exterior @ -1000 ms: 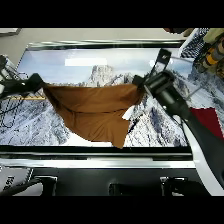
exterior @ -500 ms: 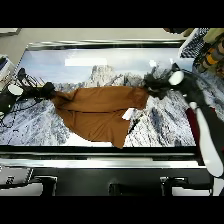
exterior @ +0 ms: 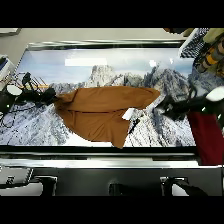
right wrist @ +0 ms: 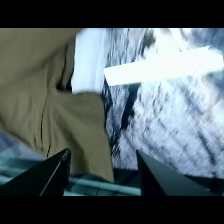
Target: Fold the clothes and pants, and hang the long-sleeved shirts on hangers.
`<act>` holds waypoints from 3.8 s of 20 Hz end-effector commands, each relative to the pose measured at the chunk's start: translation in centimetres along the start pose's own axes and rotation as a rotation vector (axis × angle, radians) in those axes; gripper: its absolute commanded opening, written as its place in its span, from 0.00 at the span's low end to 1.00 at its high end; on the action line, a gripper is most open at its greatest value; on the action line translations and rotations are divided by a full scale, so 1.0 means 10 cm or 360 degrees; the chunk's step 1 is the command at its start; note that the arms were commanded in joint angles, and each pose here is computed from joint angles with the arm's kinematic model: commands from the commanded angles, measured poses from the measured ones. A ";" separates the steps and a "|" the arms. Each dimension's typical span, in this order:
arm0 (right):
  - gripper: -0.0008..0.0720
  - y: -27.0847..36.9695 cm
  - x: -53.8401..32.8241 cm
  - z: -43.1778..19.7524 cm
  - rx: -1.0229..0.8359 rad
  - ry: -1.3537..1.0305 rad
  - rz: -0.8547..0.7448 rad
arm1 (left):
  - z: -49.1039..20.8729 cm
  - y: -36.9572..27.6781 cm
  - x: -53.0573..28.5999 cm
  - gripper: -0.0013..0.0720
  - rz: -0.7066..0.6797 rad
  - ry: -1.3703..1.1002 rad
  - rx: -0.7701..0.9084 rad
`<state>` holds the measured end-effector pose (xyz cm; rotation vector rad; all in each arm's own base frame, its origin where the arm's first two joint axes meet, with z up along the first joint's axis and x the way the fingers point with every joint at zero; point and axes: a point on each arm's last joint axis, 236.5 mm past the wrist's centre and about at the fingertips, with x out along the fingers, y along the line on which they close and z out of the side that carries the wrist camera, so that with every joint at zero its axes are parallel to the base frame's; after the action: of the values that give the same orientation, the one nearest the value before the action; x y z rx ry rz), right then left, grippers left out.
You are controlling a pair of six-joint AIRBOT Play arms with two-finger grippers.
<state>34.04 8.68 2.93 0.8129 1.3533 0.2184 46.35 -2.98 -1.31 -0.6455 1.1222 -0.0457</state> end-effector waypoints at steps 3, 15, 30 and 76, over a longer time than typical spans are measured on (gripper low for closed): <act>0.67 0.02 0.88 -0.99 0.0107 0.0162 0.0179 | -0.16 0.01 -0.01 0.04 0.0003 0.0107 0.0014; 0.66 0.13 1.74 -1.31 0.0210 0.0108 0.0129 | -0.16 0.06 0.00 0.04 0.0034 0.0109 0.0047; 0.05 1.62 0.22 0.00 -0.0130 -0.0565 0.0684 | 0.47 -0.29 -1.06 0.04 -0.0050 -0.0236 0.0159; 0.69 0.00 0.07 1.47 -0.0185 -0.0054 0.0019 | 0.36 -0.06 0.23 0.04 0.0112 0.0004 0.0056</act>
<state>53.24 6.27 0.70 0.8347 1.1541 0.1773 51.91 -2.59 -1.50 -0.5689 1.0762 0.0011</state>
